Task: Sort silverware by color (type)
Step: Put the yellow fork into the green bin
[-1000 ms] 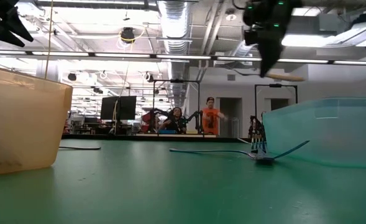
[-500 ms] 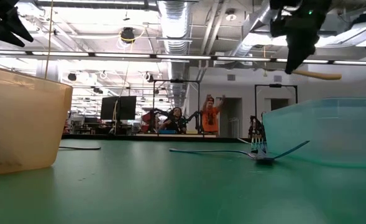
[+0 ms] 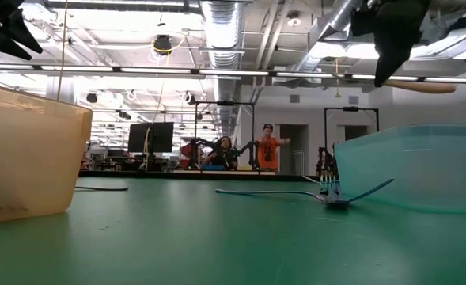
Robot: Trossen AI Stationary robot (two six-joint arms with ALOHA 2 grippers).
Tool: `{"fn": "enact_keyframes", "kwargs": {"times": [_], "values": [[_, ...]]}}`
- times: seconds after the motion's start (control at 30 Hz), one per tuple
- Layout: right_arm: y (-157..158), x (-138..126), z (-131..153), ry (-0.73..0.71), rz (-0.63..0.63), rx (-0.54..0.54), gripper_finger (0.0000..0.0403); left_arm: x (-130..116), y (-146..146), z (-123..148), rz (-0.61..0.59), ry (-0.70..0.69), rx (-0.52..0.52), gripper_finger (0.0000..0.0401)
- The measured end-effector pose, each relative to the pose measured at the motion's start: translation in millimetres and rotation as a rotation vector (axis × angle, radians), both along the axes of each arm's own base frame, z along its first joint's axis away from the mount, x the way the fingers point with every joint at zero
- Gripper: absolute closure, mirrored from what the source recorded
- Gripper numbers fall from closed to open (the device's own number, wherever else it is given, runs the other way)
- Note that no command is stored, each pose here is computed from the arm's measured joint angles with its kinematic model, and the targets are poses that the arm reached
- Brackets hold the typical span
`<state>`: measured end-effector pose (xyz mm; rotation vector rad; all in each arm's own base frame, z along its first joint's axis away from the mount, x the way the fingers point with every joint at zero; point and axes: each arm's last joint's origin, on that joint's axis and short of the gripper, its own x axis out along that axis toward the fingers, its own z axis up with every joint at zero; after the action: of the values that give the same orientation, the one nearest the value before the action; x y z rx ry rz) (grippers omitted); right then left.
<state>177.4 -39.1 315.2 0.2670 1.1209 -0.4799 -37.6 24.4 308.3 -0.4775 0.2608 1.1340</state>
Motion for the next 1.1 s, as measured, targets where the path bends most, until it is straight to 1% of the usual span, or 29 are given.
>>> {"fn": "enact_keyframes", "kwargs": {"times": [0.13, 0.33, 0.5, 0.67, 0.8, 0.97, 1.1], "values": [[15.3, 2.0, -0.1, -0.004, 0.040, 0.012, 0.0347, 0.0, 0.0, 0.0, 0.007, -0.012, -0.006, 0.0243], [39.3, 3.1, -0.5, -0.016, 0.065, 0.033, 0.0347, 0.1, 0.0, -0.1, 0.016, -0.029, -0.015, 0.0243], [59.3, 6.4, -6.9, -0.005, 0.115, 0.028, 0.0347, 0.1, 0.0, -0.1, 0.017, -0.031, -0.016, 0.0243], [75.3, 3.2, -36.2, 0.046, 0.134, 0.039, 0.0347, 0.1, 0.0, 0.0, 0.020, -0.034, -0.017, 0.0243], [87.3, -0.3, -59.2, 0.056, 0.137, 0.055, 0.0347, 0.1, 0.0, 0.0, 0.020, -0.034, -0.016, 0.0243], [102.9, -5.3, -81.8, 0.057, 0.210, 0.077, 0.0347, 0.1, 0.0, 0.0, 0.021, -0.034, -0.016, 0.0243], [111.7, -10.0, -97.8, 0.048, 0.236, 0.092, 0.0347, 0.1, 0.0, -0.1, 0.025, -0.042, -0.019, 0.0243]]}}
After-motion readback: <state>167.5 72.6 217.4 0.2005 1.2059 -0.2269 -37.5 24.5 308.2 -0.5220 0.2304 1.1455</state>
